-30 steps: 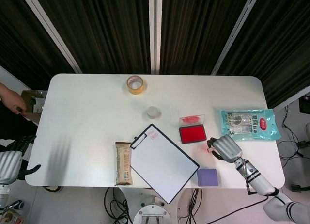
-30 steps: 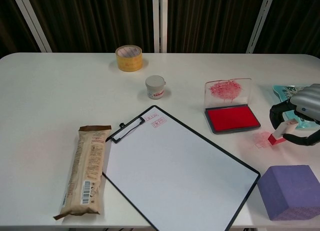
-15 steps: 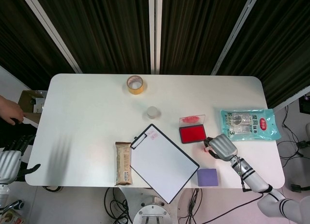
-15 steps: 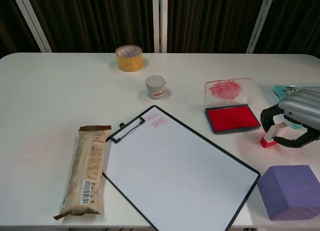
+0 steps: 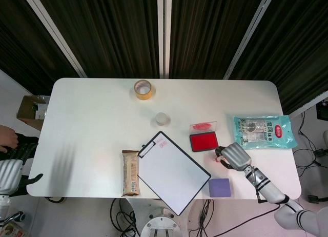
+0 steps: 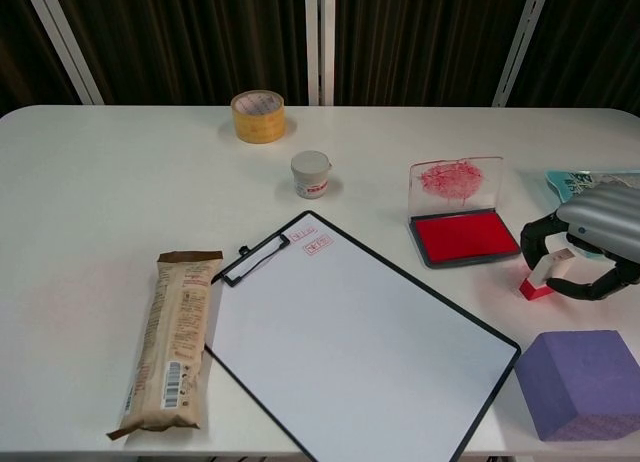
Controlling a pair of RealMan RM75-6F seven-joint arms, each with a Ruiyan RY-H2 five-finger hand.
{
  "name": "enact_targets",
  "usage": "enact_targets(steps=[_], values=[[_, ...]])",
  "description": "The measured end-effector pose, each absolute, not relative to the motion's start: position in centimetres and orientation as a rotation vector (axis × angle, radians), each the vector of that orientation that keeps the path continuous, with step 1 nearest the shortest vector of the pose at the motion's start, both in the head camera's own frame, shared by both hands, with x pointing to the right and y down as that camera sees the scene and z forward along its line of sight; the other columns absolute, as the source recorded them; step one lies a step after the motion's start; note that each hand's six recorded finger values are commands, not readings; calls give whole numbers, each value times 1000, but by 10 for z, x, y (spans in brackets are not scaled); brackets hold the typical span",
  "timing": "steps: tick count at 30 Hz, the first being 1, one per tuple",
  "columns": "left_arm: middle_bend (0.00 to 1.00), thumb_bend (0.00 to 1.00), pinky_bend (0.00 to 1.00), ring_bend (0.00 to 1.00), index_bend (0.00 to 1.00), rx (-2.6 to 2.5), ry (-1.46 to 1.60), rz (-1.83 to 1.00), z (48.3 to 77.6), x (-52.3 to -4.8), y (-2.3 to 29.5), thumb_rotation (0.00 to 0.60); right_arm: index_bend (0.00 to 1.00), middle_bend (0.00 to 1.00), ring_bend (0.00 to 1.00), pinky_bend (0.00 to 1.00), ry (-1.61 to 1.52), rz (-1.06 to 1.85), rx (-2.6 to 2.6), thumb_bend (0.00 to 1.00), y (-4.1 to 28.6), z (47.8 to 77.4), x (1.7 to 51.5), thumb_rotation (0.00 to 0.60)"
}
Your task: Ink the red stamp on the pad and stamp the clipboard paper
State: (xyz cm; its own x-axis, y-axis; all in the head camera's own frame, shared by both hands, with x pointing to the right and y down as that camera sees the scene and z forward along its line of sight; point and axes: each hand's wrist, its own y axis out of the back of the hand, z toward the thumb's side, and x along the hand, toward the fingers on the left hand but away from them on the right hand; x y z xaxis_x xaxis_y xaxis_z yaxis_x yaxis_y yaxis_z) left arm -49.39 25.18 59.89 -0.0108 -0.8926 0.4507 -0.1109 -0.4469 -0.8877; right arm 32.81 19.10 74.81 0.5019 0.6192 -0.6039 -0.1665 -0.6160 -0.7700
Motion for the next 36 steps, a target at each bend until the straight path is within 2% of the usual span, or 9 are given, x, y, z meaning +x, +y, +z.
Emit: enact_targets(steps=[4,23,27,30,32,34,35,36], values=[[163,0,247,133,144,-1614,1057,-1525,599,-494,252,600,555,542,894,1000,-368,1202,-1922,195,192,749,328,600],[163,0,247,133,144,-1613,1057,-1525,599,-494,252,600,222,362,894,1000,-372,1191,-1893,188,190,739,331,600],[164,0,247,133,144,-1606,1058,-1523,596,-495,252,600,200,359,889,1000,-391,1168,-1867,170,188,724,337,600],[164,0,247,133,144,-1601,1061,-1519,594,-495,251,600,157,360,882,1000,-410,1156,-1840,84,187,704,347,600],[163,0,247,133,144,-1600,1066,-1517,593,-494,251,600,145,363,879,1000,-440,1147,-1828,67,188,688,353,600],[163,0,247,133,144,-1602,1069,-1514,593,-493,250,600,135,364,832,997,-507,1131,-1819,64,191,664,360,600],[163,0,247,133,144,-1604,1069,-1511,593,-492,250,600,123,357,762,977,-545,1122,-1812,64,192,653,363,600],[163,0,247,133,144,-1606,1069,-1507,593,-490,249,600,96,329,624,899,-600,1112,-1796,65,194,638,368,600]])
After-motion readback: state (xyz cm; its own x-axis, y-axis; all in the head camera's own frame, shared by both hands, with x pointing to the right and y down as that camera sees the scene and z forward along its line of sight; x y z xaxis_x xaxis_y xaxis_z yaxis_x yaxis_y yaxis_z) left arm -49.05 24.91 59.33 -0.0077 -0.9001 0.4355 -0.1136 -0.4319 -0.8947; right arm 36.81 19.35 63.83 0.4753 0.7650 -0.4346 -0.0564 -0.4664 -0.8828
